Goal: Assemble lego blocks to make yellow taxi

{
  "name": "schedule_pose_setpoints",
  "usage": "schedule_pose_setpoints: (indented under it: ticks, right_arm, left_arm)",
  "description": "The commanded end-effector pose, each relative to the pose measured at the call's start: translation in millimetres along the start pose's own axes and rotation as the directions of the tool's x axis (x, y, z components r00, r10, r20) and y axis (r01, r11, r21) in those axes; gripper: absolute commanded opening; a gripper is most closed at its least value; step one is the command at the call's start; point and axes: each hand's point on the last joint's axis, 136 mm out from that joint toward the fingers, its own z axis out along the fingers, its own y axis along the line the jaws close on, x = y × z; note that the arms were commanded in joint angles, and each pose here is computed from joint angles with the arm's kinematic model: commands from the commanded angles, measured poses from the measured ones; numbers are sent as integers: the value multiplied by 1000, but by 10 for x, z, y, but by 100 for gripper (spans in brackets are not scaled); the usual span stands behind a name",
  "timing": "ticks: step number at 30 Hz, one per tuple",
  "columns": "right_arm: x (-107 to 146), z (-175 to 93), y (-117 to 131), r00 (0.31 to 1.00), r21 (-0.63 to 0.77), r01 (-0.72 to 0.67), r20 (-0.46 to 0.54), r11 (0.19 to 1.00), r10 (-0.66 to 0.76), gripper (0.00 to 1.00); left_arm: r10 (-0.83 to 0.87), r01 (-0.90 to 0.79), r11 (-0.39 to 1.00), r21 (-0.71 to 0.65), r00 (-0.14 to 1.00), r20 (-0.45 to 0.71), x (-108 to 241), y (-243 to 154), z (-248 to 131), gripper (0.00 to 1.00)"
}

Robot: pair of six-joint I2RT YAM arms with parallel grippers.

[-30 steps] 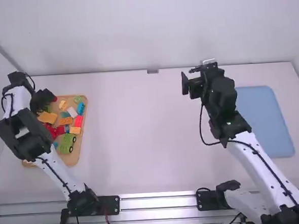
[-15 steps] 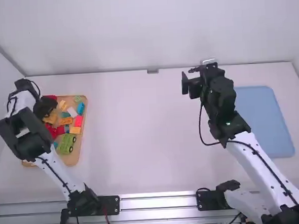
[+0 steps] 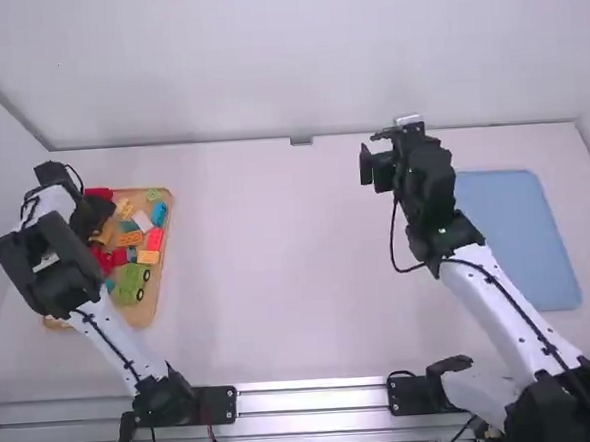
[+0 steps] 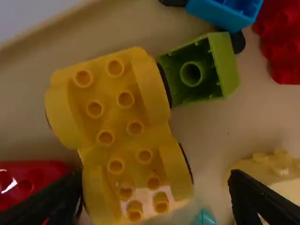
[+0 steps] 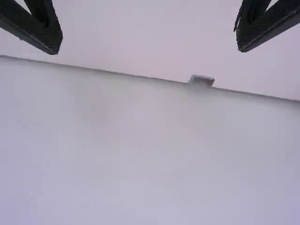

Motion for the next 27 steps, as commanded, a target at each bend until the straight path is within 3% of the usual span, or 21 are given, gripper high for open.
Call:
schedule_pose_setpoints:
  ticks: [1, 8, 15, 23, 27]
  right_arm:
    - [-190, -22, 72, 999, -15, -1, 42, 1000, 1, 99]
    - [-285, -71, 372, 985, -70, 154, 90, 986, -148, 98]
    - [-324, -121, 600, 975, -114, 203, 119, 973, -189, 99]
    - [-354, -137, 628, 974, -119, 202, 130, 972, -187, 99]
    - [-380, -170, 632, 973, -121, 202, 137, 972, -185, 98]
  left_arm:
    - [-5, 5, 1000, -31, 1000, -20, 108, 106, 128, 85]
    - [-65, 66, 995, -70, 998, 18, 106, 204, 204, 82]
    - [-80, 83, 994, -64, 995, 52, 81, 215, 265, 74]
    - [-89, 92, 994, -65, 995, 51, 93, 212, 265, 61]
    - [-65, 69, 996, -64, 996, 61, -2, 207, 142, 62]
